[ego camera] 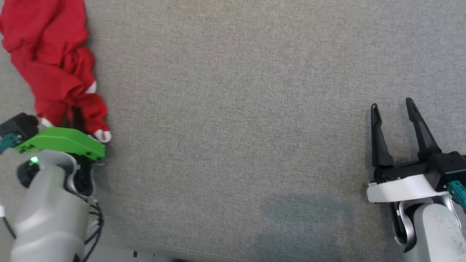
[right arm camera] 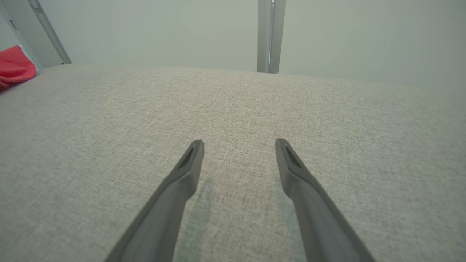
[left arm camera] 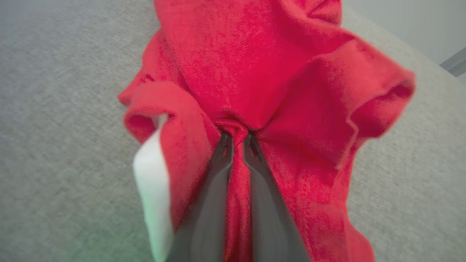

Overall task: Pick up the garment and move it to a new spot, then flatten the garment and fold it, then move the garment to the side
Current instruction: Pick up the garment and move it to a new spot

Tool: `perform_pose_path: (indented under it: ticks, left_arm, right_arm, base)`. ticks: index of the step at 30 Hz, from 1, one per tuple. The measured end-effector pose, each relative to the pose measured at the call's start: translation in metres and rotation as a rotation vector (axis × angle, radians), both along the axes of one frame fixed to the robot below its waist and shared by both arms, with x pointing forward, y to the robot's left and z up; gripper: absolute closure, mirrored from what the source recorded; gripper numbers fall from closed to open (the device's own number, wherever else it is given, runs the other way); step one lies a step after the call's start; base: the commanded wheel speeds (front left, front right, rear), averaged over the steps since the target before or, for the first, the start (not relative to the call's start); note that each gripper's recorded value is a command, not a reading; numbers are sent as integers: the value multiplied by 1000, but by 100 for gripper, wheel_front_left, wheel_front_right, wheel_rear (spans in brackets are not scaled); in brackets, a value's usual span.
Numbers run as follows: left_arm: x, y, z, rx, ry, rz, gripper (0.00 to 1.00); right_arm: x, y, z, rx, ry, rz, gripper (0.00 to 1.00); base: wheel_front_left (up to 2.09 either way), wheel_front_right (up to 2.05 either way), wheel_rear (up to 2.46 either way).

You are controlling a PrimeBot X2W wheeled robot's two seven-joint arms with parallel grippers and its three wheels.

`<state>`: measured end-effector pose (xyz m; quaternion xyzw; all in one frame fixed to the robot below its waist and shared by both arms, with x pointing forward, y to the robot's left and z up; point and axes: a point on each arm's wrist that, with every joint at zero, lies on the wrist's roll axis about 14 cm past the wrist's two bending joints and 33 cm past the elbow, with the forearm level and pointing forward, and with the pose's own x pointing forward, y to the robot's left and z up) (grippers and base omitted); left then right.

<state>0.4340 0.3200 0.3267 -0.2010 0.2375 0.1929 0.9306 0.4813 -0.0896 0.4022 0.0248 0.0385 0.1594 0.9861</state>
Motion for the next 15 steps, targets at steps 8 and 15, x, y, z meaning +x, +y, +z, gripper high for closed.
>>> perform_pose_path:
  ticks: [8,15]
  left_arm:
    - [21,-83,51,-117,-197,-216,100]
    - [38,-163,140,-183,-438,-483,100]
  right_arm:
    - [-15,7,23,43,-17,4,0]
    - [-28,2,55,98,-62,-15,0]
  base:
    - [0,0,0]
    - [0,0,0]
